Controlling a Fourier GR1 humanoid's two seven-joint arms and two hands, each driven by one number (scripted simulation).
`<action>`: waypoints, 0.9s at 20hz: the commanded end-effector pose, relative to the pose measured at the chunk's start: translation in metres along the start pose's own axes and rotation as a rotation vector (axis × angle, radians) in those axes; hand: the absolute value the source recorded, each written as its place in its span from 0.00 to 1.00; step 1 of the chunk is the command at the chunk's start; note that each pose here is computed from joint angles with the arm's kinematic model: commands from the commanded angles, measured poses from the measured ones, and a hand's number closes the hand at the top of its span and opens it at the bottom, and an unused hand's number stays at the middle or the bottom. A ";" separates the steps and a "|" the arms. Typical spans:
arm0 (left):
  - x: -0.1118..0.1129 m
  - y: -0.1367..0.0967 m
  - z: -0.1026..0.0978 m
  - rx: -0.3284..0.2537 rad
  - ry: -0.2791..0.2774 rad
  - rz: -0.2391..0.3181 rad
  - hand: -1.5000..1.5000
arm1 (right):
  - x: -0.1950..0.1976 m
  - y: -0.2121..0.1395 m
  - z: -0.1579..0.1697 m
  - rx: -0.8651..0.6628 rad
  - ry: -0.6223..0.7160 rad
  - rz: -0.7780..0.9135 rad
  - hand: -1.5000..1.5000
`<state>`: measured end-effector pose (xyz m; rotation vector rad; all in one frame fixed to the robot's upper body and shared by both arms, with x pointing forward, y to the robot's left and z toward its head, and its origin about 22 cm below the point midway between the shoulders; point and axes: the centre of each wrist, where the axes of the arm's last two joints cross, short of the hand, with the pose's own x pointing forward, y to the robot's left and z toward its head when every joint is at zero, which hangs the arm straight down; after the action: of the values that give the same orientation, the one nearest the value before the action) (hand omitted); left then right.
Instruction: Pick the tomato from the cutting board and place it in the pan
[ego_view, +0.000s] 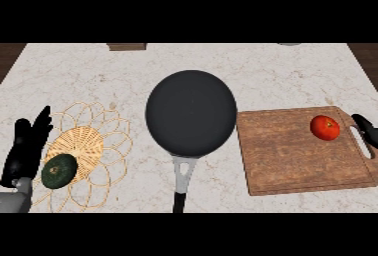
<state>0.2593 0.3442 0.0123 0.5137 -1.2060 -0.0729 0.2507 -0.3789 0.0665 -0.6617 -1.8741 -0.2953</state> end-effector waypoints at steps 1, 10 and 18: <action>-0.006 0.009 -0.001 -0.034 0.005 -0.004 0.50 | 0.017 -0.021 -0.008 0.047 0.008 0.166 0.00; 0.005 0.004 -0.003 -0.041 -0.010 -0.009 0.50 | 0.078 -0.035 -0.043 0.303 0.263 0.721 0.00; 0.017 -0.005 -0.010 -0.060 -0.027 -0.017 0.50 | 0.115 0.014 -0.064 0.508 0.491 0.991 0.00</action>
<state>0.2715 0.3429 0.0172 0.4793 -1.2157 -0.1227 0.2652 -0.3783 0.1905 -0.9365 -1.0968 0.4912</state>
